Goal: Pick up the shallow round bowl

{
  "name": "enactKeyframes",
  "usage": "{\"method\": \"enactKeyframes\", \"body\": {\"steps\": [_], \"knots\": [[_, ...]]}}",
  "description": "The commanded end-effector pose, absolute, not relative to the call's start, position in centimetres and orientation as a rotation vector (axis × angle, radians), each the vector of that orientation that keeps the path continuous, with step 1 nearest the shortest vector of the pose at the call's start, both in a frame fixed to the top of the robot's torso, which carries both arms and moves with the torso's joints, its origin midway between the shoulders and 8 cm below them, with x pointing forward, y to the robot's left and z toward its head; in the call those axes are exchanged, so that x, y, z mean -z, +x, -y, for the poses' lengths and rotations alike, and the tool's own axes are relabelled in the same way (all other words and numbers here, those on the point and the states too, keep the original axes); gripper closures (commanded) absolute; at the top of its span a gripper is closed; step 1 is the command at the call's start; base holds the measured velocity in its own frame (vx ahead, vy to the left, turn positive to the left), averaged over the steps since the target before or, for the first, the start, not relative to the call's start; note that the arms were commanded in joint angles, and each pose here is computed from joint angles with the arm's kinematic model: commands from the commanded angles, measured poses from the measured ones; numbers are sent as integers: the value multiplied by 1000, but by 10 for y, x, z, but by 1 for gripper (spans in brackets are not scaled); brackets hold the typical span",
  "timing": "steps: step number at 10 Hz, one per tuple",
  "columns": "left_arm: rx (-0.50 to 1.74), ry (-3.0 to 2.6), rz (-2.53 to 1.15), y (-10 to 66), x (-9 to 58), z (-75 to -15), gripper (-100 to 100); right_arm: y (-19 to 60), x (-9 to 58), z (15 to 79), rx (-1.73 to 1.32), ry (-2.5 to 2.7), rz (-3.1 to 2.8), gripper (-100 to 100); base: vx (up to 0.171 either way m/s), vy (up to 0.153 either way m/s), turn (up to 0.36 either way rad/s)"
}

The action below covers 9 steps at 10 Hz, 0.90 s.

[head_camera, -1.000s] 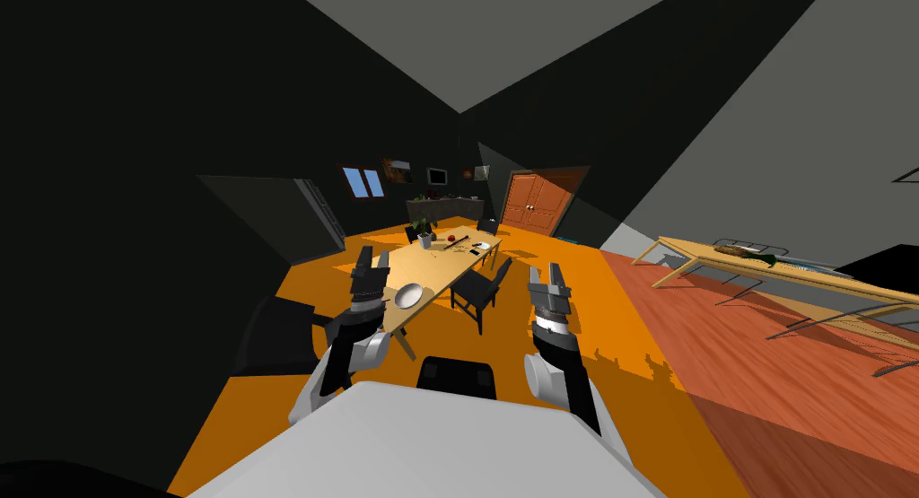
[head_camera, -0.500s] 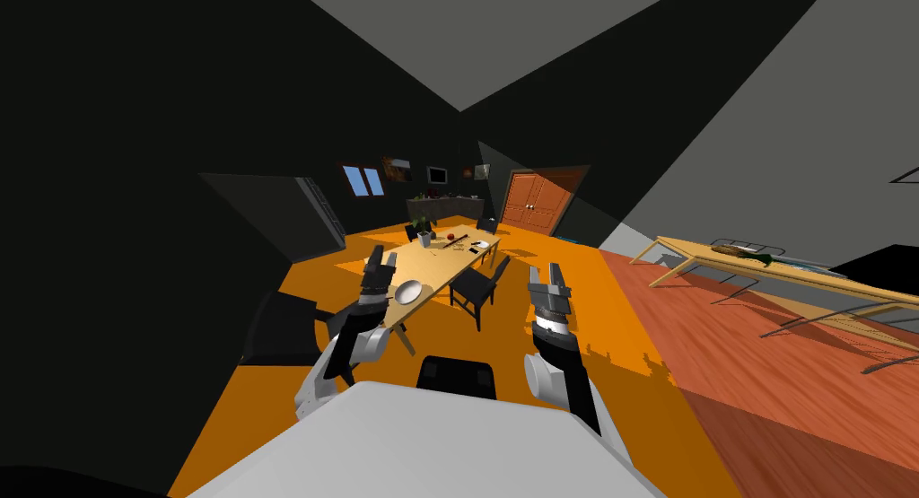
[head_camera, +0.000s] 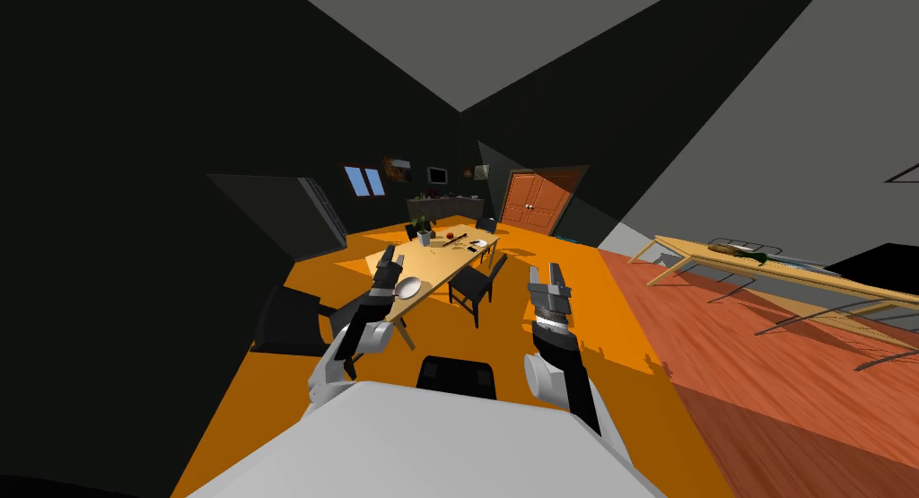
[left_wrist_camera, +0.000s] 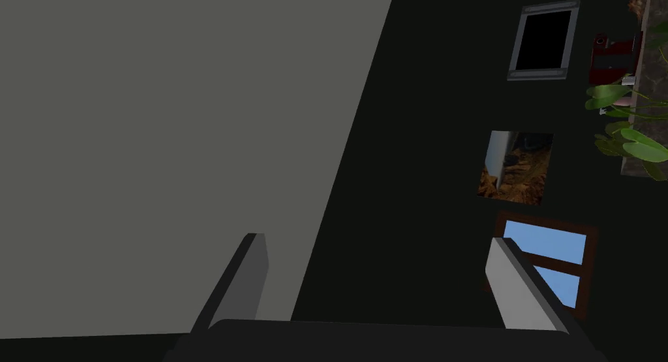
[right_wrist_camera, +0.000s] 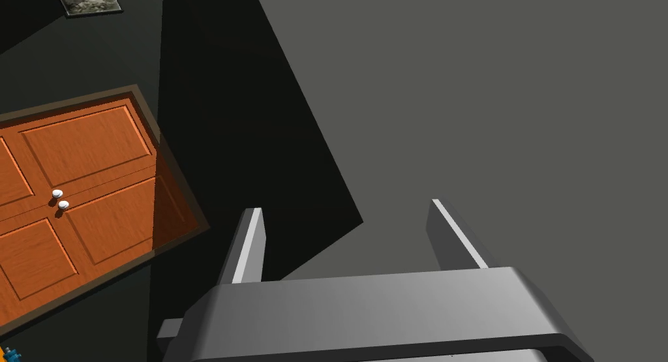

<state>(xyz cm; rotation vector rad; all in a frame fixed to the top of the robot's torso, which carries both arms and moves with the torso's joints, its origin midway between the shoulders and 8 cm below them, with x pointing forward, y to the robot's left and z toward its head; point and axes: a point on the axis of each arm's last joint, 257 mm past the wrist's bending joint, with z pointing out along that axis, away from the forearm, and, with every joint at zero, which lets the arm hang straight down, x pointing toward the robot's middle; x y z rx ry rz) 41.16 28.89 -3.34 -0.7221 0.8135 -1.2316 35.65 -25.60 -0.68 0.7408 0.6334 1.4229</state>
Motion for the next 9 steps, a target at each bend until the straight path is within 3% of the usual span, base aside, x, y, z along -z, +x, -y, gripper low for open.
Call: {"method": "enactKeyframes", "body": {"steps": [1,9], "knots": [[1233,-776,-857,429,52,-291,-100,356,7,256,-1423,741,-633,0,-78,-46,15],[1218,-955,-992,473,107,-292,-100,356,7,256,-1423,741,-633,0,-35,-26,8]]}}
